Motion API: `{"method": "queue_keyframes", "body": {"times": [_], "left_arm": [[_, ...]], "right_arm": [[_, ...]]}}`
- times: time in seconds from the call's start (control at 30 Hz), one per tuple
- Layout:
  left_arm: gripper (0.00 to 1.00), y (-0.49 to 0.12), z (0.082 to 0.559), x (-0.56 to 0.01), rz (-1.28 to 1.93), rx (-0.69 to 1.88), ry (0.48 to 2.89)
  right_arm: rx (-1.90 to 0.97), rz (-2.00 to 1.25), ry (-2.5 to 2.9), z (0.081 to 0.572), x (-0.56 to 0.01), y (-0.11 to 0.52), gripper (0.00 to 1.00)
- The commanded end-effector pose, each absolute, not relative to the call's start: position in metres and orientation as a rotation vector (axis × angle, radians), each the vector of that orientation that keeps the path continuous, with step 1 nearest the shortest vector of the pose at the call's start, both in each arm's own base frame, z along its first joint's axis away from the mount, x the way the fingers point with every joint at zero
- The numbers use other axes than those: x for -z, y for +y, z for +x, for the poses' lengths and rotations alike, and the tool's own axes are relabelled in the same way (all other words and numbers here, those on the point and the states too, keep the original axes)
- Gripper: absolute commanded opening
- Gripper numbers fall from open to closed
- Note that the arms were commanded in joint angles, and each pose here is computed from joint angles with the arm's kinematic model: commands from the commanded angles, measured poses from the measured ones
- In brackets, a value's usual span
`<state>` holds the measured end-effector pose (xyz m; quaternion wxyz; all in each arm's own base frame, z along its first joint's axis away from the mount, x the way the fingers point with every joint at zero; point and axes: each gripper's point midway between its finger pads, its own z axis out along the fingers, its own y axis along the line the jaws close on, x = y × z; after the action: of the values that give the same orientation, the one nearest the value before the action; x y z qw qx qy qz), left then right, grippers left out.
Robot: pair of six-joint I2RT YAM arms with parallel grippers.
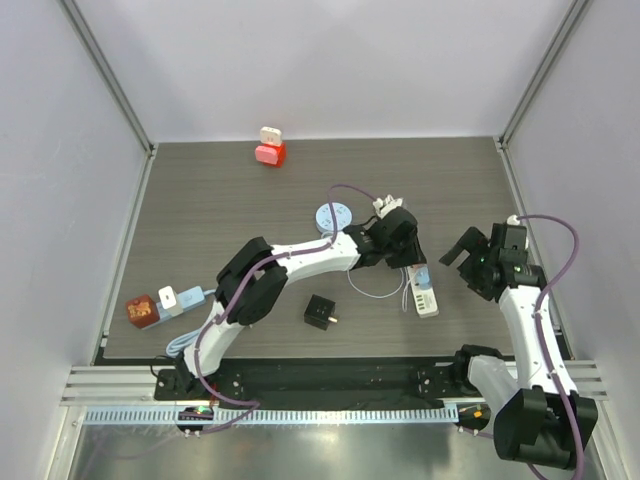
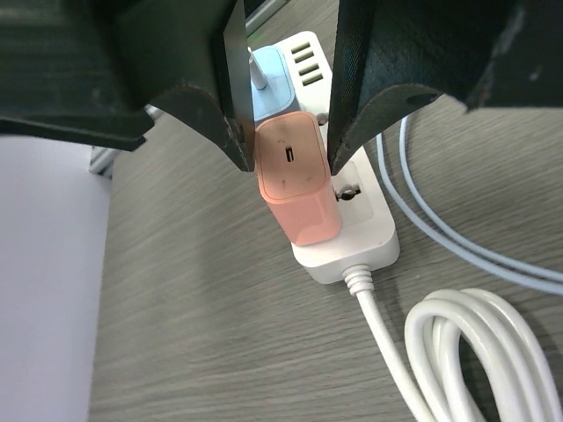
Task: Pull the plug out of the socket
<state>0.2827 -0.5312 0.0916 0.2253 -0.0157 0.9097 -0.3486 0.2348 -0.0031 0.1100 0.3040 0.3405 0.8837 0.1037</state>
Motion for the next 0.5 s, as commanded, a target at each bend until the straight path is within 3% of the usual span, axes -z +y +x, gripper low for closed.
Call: {"method": "queue_keyframes", "body": {"times": [0.0, 0.13, 0.37, 0.4, 0.47], "left_arm": [[0.0, -0.537, 0.274, -0.124, 0.16, 1.16, 2.423], [0.0, -0.533, 0.28, -0.136, 0.202, 1.346, 2.335], [0.0, -0.514, 0.282, -0.137, 0.279, 1.441, 2.321], [0.0, -0.511, 0.283, -0.138, 0.295, 1.45, 2.314], [0.0, -0.505, 0.282, -0.141, 0.33, 1.501, 2.295]], "right_arm": [[-0.368, 0.801, 2.342, 0.237, -0.12, 0.019, 0.99], [-0.429, 0.721, 2.433, 0.229, -0.111, 0.045, 0.95], [-0.462, 0.632, 2.439, 0.218, -0.113, 0.067, 0.88], [-0.475, 0.616, 2.444, 0.218, -0.113, 0.071, 0.85], [-0.509, 0.593, 2.476, 0.214, -0.107, 0.078, 0.69]]}}
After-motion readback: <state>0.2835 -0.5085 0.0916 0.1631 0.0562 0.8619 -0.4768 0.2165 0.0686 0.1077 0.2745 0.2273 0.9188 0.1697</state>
